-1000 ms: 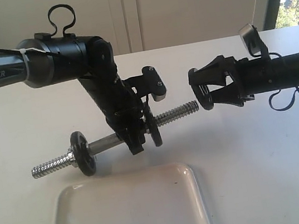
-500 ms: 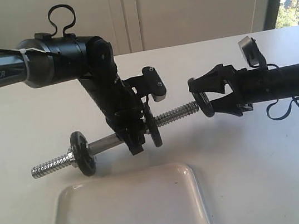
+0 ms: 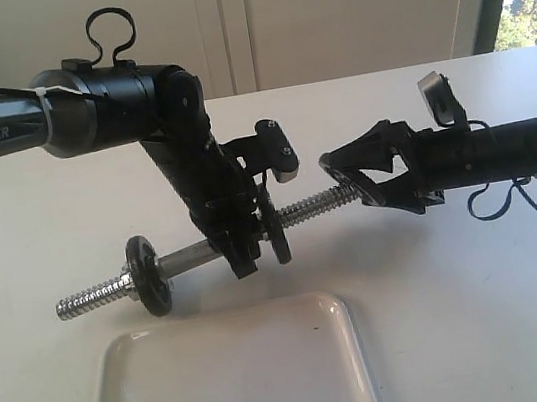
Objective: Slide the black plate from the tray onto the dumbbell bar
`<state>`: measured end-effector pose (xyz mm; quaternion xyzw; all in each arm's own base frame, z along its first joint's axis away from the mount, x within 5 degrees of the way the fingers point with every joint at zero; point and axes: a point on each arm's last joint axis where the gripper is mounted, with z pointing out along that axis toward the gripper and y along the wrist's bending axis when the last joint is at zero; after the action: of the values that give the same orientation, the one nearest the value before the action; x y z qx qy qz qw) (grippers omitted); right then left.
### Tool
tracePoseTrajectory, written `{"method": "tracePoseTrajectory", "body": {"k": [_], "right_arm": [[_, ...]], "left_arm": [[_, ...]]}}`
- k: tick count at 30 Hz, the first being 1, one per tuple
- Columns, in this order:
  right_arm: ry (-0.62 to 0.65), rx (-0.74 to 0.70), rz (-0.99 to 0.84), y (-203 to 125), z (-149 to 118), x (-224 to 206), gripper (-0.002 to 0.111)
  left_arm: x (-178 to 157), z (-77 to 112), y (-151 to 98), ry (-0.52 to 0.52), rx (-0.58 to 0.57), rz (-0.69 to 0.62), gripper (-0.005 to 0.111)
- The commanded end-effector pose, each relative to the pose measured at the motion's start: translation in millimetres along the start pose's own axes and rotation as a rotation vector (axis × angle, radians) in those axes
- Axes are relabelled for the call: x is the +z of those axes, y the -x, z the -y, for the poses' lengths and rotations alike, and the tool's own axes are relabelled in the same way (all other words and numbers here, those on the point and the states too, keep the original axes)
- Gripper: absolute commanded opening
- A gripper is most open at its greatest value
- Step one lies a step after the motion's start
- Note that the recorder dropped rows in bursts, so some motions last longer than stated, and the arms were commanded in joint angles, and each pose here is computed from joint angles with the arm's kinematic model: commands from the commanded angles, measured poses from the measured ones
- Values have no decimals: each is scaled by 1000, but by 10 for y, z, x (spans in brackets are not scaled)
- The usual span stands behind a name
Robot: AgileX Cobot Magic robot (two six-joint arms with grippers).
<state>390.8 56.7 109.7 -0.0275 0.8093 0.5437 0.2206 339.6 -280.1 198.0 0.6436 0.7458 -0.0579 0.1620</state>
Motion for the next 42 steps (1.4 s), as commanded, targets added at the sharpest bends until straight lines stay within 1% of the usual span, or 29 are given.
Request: {"method": "tracePoseTrajectory", "body": {"k": [1,6,14,19,23,33,42], "right_arm": [[84,-7,26,56,-129,5,0],[87,-2,55,95,-140,-33,0],[102,-17,106,177,-262,-87,0],[107,-30,119,207,-324,-110,0],[105,-28,114,196,-318,-109,0],[98,-36,132,195,-278,-150,0],[95,27,127,154,-151,-113,0]], "left_arm": [[-561,46,123,35,-37,114,0],[-534,27,123,41,-71,119,0],[-522,-28,166,90,-136,171,0],[-518,-44,171,100,-150,182,0],[-524,-63,187,117,-181,204,0],[-533,-64,189,119,-183,207,0],[-637,-69,210,146,-180,238,0]]}}
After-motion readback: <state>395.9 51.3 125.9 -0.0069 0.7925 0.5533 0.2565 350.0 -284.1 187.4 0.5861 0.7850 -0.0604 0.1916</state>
